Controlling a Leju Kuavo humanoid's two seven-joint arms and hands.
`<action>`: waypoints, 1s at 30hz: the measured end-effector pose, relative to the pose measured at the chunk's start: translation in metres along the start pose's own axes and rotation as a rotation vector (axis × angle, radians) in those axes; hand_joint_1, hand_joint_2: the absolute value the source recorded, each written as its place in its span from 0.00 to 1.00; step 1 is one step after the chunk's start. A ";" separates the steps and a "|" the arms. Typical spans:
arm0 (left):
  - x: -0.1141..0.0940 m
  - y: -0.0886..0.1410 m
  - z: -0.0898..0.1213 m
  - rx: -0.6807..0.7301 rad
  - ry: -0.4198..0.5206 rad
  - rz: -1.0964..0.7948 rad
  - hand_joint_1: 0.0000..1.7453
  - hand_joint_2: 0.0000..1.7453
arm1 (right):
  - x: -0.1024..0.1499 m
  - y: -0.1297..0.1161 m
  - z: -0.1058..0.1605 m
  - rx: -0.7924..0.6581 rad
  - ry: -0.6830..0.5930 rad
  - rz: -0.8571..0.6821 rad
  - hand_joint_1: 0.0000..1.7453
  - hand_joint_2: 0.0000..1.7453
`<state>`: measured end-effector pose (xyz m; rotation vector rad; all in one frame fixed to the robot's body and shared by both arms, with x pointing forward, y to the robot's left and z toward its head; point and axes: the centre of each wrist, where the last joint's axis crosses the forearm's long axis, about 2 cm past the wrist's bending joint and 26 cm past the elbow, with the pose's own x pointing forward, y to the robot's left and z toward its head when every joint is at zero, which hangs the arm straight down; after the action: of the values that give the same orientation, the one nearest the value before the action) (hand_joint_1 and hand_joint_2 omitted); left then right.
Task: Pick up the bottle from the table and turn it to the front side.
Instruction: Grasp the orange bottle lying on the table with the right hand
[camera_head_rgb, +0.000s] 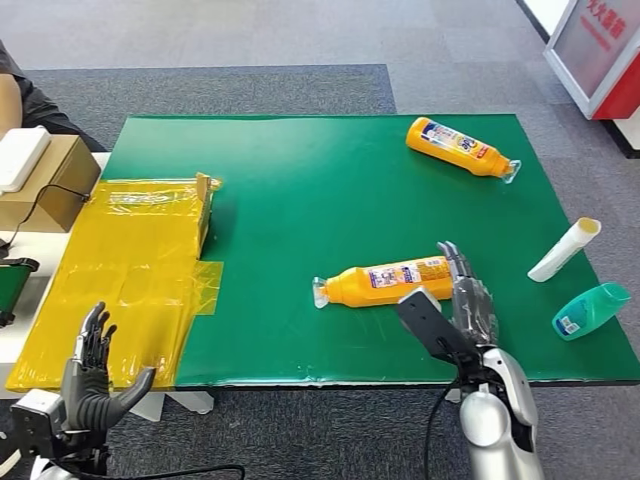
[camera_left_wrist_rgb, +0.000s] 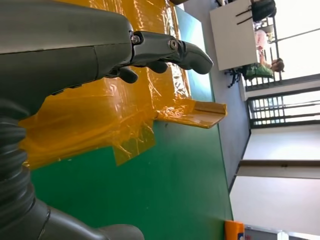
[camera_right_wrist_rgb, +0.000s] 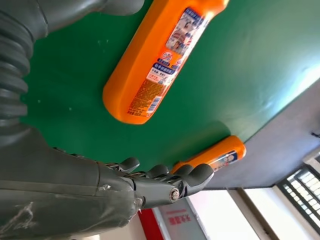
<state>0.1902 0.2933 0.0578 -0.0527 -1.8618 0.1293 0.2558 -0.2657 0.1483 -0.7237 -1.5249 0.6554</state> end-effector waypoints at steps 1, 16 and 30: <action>-0.002 0.000 -0.001 0.000 0.003 0.002 0.00 1.00 | -0.002 0.000 -0.007 0.017 0.009 0.032 0.00 1.00; -0.030 0.001 -0.006 0.002 0.023 0.009 0.00 1.00 | -0.037 0.022 -0.089 0.326 0.142 0.337 0.00 1.00; -0.046 0.002 -0.001 -0.008 0.093 -0.002 0.00 1.00 | -0.052 0.016 -0.130 0.427 0.201 0.530 0.00 1.00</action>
<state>0.2050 0.2903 0.0139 -0.0614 -1.7698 0.1158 0.3882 -0.2973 0.1126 -0.8351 -0.9579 1.2217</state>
